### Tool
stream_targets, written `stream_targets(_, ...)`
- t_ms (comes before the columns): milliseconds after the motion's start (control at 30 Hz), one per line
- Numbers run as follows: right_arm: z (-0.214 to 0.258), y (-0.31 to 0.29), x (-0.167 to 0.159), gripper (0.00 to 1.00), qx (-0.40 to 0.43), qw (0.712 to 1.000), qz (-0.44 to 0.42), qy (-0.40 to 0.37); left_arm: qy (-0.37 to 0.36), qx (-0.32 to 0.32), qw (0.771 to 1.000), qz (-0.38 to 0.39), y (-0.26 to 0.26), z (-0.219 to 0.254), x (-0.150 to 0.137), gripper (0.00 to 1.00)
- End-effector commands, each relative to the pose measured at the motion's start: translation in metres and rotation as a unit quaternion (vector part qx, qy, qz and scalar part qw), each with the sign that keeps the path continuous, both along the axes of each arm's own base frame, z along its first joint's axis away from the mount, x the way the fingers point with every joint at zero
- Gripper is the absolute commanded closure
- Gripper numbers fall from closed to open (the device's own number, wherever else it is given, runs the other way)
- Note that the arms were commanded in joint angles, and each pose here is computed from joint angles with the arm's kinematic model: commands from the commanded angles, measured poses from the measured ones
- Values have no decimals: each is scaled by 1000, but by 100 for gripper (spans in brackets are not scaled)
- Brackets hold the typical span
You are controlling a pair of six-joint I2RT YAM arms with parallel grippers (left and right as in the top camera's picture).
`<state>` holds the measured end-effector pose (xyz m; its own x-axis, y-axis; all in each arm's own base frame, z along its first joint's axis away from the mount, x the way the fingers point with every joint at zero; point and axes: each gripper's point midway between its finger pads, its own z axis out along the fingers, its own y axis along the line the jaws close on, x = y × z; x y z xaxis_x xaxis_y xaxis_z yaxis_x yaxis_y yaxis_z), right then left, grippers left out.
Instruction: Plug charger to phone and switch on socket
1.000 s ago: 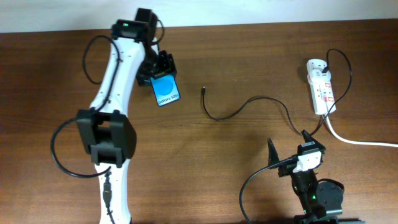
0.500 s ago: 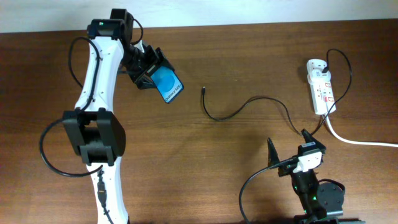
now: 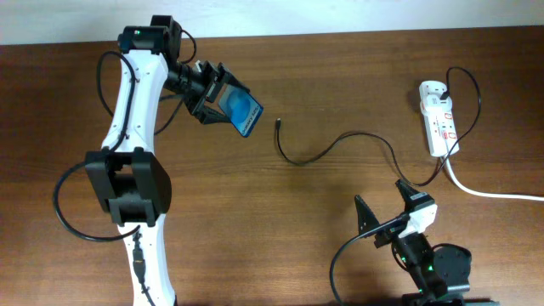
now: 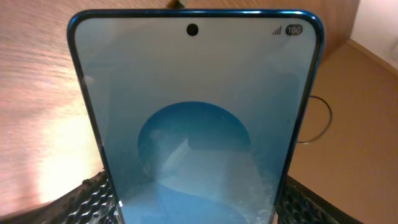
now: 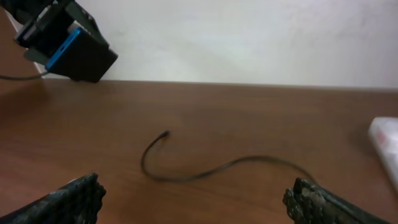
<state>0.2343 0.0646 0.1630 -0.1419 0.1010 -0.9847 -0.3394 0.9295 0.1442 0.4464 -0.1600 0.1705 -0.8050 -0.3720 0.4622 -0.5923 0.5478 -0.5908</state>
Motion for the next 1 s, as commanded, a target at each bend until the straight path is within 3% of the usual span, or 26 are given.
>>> stream_targets(0, 22, 10, -5, 2, 37, 999, 29, 23, -1, -41, 999, 9, -4, 17, 3, 100)
stream_targets(333, 58, 16, 8, 2, 38, 988, 40, 147, 36, -61, 997, 23, -7, 23, -4, 100)
stream_targets(600, 23, 21, 31, 2, 42, 962, 47, 266, 112, -74, 990, 40, -10, 29, -23, 100)
stream_targets(800, 23, 67, 13, 2, 102, 927, 196, 304, 115, -106, 987, 40, -15, 39, -22, 100)
stream_targets(967, 15, 67, 21, 2, 125, 918, 186, 327, 115, -106, 987, 40, -15, 39, -22, 100)
